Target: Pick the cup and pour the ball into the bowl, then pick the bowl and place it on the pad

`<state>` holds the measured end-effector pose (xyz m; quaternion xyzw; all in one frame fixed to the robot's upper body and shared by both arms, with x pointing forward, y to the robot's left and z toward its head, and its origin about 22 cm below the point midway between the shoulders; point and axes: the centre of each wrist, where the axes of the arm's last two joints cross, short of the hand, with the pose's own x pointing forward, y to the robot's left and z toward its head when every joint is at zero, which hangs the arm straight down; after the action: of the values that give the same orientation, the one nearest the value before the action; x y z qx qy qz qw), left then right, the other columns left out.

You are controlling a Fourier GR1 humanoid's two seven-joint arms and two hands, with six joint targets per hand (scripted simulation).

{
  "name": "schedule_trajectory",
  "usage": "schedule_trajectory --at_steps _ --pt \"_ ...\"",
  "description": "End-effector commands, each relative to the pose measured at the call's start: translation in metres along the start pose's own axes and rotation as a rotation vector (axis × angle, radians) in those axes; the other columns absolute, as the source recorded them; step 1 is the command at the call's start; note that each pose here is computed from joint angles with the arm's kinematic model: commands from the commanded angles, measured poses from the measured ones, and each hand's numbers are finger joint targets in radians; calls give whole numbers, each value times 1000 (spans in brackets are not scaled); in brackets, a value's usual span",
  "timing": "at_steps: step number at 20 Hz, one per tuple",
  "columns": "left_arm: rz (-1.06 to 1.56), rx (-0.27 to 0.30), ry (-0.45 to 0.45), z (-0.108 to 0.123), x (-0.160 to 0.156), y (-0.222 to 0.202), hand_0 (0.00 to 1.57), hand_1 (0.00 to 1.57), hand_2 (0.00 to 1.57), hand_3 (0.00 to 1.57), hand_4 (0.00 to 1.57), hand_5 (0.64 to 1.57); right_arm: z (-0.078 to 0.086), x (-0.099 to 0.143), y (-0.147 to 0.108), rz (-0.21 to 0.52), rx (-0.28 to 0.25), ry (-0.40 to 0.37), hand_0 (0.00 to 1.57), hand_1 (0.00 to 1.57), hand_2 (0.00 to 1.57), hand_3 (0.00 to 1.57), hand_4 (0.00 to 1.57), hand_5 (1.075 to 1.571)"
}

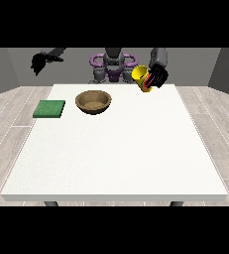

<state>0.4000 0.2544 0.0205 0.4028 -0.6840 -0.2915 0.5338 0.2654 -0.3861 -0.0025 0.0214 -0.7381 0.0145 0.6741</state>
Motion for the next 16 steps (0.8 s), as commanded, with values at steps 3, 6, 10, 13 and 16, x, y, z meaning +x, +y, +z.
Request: schedule_trajectory --at_steps 3,6,10,13,16 --pt "-173 18 -7 -15 24 1 1496 1496 1571 1571 1507 1245 10 1 -20 0 20 -21 0 0 0 0 0 1569" --pt "-289 0 -76 -20 81 -26 1516 1516 1571 1571 1571 1211 10 -16 -10 19 -15 14 0 0 0 0 0 1570" --pt "-513 23 -150 -40 105 -13 1554 1554 1571 1571 1571 1244 10 -19 -12 -14 3 36 0 0 0 0 0 1571" --pt "-636 -45 -277 -19 130 -47 1514 1514 1571 1571 1413 1378 8 -12 -27 -17 -27 32 0 0 0 0 0 1571" --pt "-779 -103 -389 -11 156 -62 1482 1482 1571 1571 1571 1204 12 -11 -38 4 -35 41 0 0 0 0 0 1571"
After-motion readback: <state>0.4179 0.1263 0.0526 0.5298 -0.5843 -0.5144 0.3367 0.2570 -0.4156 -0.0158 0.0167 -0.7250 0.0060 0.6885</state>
